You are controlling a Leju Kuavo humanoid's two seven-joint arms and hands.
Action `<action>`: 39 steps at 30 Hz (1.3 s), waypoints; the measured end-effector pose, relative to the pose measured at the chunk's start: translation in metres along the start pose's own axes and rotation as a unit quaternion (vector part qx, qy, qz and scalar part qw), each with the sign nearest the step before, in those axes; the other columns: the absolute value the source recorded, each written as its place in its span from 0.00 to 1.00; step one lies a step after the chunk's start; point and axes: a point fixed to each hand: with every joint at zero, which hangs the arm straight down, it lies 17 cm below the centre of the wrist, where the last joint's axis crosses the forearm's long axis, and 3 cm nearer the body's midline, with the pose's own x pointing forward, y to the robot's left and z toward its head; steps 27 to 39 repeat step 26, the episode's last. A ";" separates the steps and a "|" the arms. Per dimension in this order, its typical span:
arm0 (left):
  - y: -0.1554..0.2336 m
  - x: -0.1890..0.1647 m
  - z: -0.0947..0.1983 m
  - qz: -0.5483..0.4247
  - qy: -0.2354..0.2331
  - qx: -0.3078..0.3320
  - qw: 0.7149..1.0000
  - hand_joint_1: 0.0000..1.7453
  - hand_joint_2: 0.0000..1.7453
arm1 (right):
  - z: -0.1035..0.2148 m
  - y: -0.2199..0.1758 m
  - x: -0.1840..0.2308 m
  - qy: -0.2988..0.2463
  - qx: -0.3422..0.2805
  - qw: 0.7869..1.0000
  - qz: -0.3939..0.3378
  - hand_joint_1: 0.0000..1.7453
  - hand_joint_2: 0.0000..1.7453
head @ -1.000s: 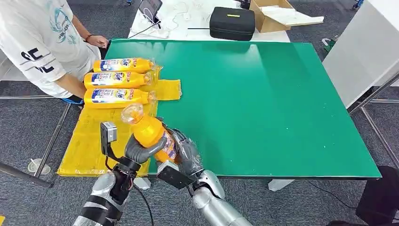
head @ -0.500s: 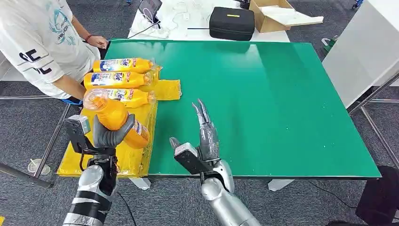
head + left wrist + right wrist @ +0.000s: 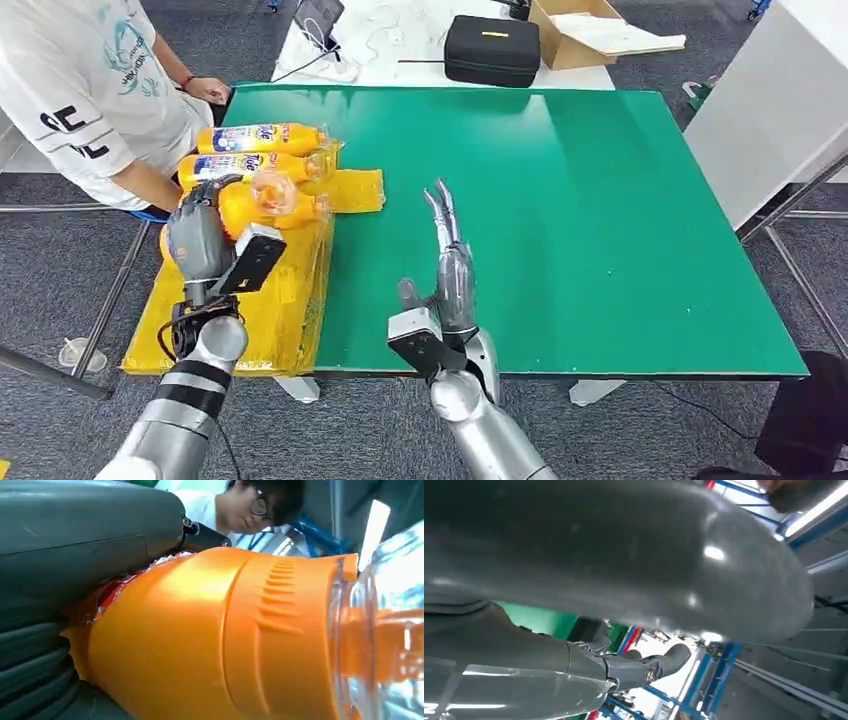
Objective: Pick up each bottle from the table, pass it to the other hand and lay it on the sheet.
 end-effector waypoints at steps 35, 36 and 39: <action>-0.099 -0.112 0.100 -0.163 -0.004 -0.401 0.901 1.00 1.00 | 0.006 0.030 0.021 -0.019 0.057 0.996 -0.068 0.00 0.00; -0.099 -0.112 0.100 -0.163 -0.004 -0.401 0.901 1.00 1.00 | 0.006 0.030 0.021 -0.019 0.057 0.996 -0.068 0.00 0.00; -0.099 -0.112 0.100 -0.163 -0.004 -0.401 0.901 1.00 1.00 | 0.006 0.030 0.021 -0.019 0.057 0.996 -0.068 0.00 0.00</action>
